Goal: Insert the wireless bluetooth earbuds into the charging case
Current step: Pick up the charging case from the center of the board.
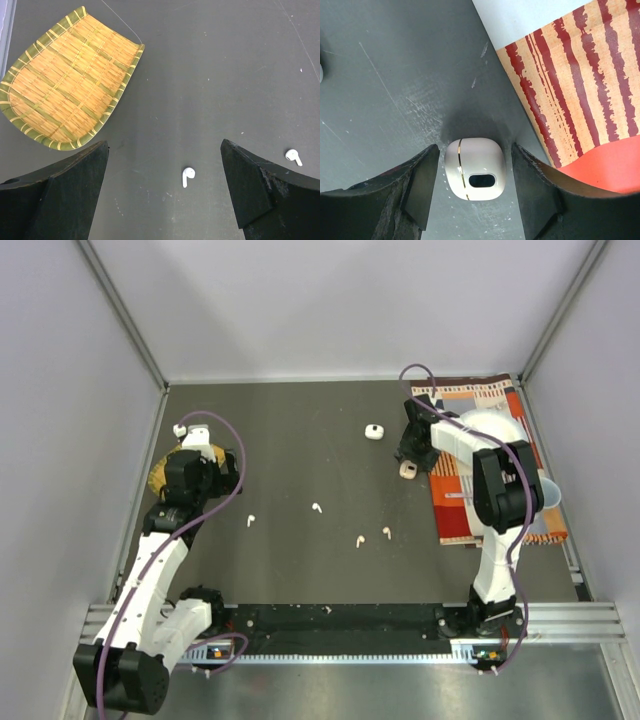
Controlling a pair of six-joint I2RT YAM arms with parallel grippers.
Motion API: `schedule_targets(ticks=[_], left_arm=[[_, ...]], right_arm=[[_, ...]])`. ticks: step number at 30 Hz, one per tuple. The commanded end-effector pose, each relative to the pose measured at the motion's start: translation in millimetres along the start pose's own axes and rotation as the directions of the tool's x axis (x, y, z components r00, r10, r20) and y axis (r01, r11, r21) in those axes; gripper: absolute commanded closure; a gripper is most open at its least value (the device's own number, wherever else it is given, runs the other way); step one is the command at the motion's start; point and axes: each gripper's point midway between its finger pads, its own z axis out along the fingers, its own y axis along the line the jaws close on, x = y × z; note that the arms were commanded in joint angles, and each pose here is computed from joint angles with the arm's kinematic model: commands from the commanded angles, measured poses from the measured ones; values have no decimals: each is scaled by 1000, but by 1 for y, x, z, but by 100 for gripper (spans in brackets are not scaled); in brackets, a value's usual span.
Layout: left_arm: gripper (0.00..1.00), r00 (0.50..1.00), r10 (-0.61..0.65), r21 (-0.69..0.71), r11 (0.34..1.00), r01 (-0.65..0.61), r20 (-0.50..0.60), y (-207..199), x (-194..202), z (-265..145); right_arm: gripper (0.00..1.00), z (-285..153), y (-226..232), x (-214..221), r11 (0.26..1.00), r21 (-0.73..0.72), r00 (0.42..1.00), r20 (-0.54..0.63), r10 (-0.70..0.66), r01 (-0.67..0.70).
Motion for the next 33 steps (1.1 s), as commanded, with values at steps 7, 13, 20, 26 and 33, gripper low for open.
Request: schedule_targets(ticks=[7,13,20,26,33], left_arm=[[1,999,-11,21,1000,10,42,-5,-21,-2],[1,999,-10,10,1000,10,38,-3,-20,-2],[1,999,-10,9,1000,10,33,-3,-19,-2],[1,1000,-10,13,1000,9,29,-4,-19,-1],[1,999,-8,15,1000,8,31,-4,-19,-2]], right_arm=[[40,8,-5,7,999,31,1000,-11,-12,12],[43,13,-3,9,999,19,999,-29,-45,46],[43,14,0,14,998,17,997,-33,-68,68],[42,15,1,19,995,17,994,-34,-99,100],[39,12,3,15,983,14,983,-6,-185,185]])
